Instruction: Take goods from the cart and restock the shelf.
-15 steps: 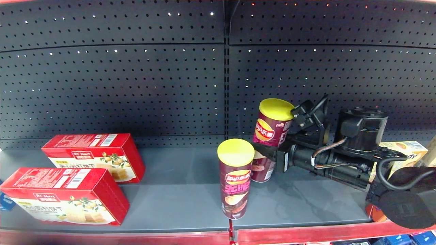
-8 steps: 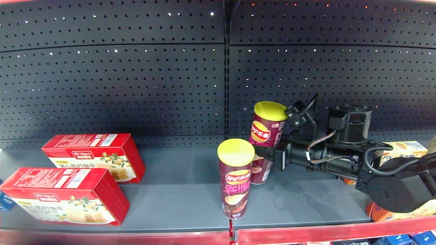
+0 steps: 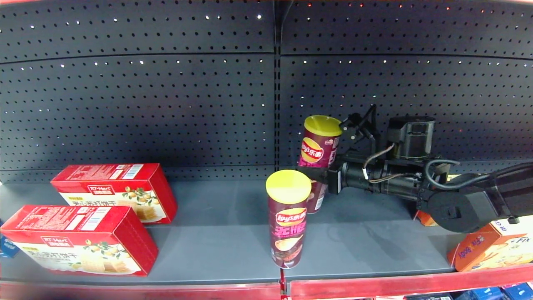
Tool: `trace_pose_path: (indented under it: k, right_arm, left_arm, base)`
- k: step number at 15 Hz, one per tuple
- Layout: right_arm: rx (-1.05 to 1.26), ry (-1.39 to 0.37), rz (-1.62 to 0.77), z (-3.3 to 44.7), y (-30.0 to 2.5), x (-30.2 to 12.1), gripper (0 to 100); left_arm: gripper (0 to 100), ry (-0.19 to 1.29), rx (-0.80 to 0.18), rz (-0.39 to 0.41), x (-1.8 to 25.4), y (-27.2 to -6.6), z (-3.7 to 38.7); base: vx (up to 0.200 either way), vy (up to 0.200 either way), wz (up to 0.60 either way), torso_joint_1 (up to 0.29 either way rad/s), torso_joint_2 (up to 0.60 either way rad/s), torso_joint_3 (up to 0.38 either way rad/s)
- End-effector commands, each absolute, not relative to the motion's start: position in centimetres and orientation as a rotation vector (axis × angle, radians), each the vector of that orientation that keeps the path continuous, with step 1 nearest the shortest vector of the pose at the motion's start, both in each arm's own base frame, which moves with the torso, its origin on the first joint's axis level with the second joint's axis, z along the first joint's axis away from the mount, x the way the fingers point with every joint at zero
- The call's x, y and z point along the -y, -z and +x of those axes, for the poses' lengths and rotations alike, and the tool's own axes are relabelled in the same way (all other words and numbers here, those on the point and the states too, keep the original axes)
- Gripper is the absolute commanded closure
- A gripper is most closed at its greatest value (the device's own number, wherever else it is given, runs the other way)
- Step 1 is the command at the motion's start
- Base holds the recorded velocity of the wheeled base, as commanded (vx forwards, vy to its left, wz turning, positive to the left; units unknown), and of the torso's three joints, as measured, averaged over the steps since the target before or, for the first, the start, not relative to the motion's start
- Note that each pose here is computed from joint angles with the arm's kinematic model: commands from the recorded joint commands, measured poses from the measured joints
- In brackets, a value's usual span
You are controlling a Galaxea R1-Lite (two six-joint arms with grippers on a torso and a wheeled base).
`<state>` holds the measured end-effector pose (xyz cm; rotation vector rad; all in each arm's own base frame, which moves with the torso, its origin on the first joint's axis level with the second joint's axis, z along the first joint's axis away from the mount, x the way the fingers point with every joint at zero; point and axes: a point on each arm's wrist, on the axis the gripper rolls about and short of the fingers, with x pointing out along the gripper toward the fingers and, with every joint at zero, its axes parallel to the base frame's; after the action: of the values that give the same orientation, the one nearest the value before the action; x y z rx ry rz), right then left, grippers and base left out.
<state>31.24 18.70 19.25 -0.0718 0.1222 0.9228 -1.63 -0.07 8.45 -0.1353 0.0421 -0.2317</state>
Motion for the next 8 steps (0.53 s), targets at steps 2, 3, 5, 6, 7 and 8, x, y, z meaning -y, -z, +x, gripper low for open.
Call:
trace_pose_path:
  k: [2, 3, 5, 6, 7, 8]
  right_arm:
    - [-0.136, -0.932, -0.075, 31.8, -18.5, -19.3, 100]
    - [-0.136, -0.934, -0.081, 32.0, -18.3, -19.4, 100]
    - [-0.122, -0.944, -0.093, 32.4, -18.3, -19.6, 100]
    - [-0.121, -0.951, -0.094, 32.7, -18.2, -19.8, 100]
    - [-0.123, -0.952, -0.097, 32.8, -18.1, -19.9, 100]
    - [-0.128, -0.949, -0.1, 33.0, -17.8, -19.8, 100]
  left_arm:
    - [0, 0.231, -0.044, -0.136, 0.1, -8.5, -1.6]
    - [0, 0.231, -0.044, -0.136, 0.1, -8.5, -1.6]
    - [0, 0.231, -0.043, -0.134, 0.1, -8.5, -1.6]
    - [0, 0.231, -0.04, -0.134, 0.1, -8.5, -1.6]
    - [0, 0.231, -0.043, -0.134, 0.1, -8.5, -1.6]
    - [0, 0.231, -0.043, -0.131, 0.1, -8.5, -1.6]
  base:
    - [0.0, 0.0, 0.0, 0.0, 0.0, 0.0]
    - [0.0, 0.0, 0.0, 0.0, 0.0, 0.0]
    - [0.0, 0.0, 0.0, 0.0, 0.0, 0.0]
    - [0.0, 0.0, 0.0, 0.0, 0.0, 0.0]
    - [0.0, 0.0, 0.0, 0.0, 0.0, 0.0]
    - [0.0, 0.0, 0.0, 0.0, 0.0, 0.0]
